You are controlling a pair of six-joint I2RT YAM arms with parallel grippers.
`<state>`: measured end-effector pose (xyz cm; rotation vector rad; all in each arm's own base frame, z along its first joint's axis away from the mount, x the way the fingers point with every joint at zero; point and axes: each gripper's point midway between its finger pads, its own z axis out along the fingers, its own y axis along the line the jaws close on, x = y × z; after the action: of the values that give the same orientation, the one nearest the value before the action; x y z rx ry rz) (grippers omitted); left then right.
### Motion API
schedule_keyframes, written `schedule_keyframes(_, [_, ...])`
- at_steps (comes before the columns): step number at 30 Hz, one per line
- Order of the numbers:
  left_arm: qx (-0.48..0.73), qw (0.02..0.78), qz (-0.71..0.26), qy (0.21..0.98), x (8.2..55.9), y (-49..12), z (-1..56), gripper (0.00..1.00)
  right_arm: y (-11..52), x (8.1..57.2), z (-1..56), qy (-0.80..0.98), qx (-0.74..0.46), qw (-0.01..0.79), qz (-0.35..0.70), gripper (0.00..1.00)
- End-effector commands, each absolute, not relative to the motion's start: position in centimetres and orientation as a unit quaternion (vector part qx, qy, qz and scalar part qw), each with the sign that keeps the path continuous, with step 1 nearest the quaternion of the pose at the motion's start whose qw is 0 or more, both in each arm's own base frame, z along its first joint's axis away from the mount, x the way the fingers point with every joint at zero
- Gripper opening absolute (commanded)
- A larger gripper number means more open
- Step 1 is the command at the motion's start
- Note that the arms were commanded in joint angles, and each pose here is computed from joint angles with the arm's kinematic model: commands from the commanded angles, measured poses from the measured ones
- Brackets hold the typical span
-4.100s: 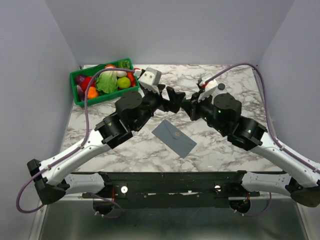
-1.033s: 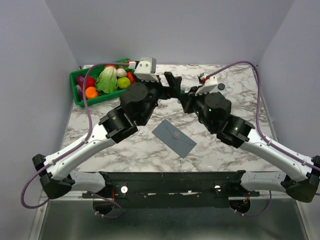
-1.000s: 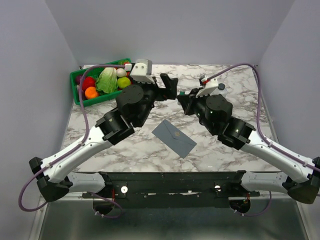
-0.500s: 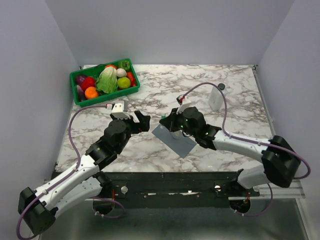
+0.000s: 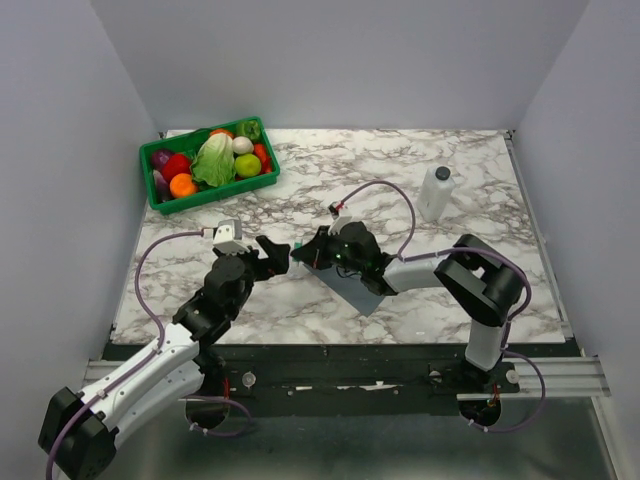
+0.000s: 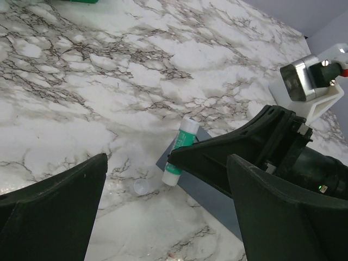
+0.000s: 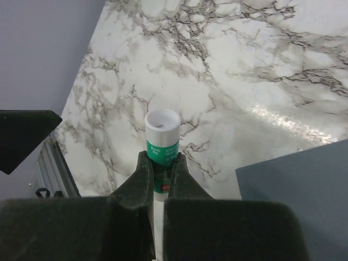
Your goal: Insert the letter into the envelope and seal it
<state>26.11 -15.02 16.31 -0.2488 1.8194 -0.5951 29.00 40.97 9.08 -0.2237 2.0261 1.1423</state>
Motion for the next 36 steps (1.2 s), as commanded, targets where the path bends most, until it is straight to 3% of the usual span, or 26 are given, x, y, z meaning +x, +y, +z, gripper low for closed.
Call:
schedule_keyframes(1, [-0.113, 0.58, -0.266, 0.762, 26.3, -14.8, 17.1, 0.99, 42.8, 29.4, 11.5, 0.762, -0.082, 0.394, 0.507, 0.01])
schedule_keyframes(36, [-0.108, 0.584, -0.251, 0.765, 26.8, -14.1, 16.1, 0.99, 43.6, 29.1, 6.2, 0.79, -0.115, 0.36, 0.483, 0.01])
